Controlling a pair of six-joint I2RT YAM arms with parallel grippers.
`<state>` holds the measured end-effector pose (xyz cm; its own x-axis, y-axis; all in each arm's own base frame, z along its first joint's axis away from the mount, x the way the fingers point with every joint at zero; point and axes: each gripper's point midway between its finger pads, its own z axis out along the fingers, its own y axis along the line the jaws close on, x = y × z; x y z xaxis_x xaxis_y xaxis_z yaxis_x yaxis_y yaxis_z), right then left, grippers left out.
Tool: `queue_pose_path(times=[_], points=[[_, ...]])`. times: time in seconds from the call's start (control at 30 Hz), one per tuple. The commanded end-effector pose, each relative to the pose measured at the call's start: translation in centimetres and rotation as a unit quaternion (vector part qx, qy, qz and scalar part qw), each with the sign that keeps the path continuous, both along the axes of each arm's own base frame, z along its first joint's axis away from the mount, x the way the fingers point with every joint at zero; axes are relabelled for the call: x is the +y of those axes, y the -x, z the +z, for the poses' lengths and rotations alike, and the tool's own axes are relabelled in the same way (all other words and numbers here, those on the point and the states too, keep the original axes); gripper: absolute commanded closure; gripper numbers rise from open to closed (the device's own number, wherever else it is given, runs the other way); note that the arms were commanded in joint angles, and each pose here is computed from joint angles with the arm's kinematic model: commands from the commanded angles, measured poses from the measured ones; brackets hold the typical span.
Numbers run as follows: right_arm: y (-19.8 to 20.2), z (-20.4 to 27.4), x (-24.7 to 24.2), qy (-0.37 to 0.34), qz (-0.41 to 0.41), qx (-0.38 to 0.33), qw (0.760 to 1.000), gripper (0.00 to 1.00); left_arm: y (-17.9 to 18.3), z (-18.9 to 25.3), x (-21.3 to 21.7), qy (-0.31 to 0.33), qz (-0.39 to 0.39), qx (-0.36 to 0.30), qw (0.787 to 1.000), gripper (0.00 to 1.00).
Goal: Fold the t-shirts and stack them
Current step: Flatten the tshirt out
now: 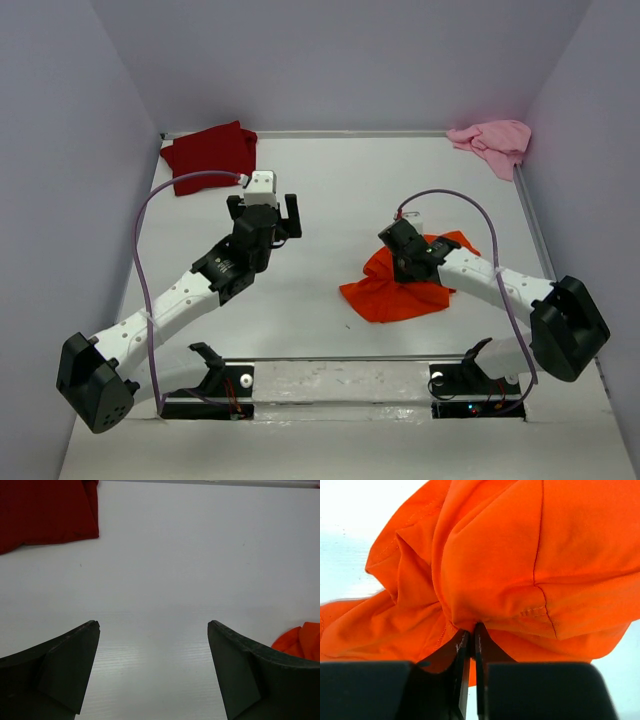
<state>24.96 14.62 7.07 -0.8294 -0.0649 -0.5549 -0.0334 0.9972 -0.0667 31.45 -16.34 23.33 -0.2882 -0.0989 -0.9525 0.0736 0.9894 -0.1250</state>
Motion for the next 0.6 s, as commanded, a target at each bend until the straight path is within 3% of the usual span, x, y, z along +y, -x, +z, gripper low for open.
queue_pose_path(times=[0.0, 0.2, 0.43, 0.57], points=[[-1.0, 0.4, 0.3, -0.005, -0.015, -0.029, 0.999, 1.0, -0.1, 1.1, 0.5, 0.007, 0.01, -0.019, 1.0, 0.01], [-1.7, 2.5, -1.4, 0.04, -0.037, -0.051, 0.997, 1.0, -0.1, 1.1, 0.6, 0.007, 0.011, -0.02, 1.0, 0.01], [-3.1, 13.2, -5.2, 0.042, -0.117, -0.196, 0.973, 1.0, 0.0, 1.4, 0.7, 0.01, 0.011, -0.023, 1.0, 0.01], [-3.1, 15.3, -8.4, 0.064, -0.154, -0.214, 0.962, 1.0, 0.0, 1.5, 0.7, 0.012, 0.011, -0.025, 1.0, 0.01]])
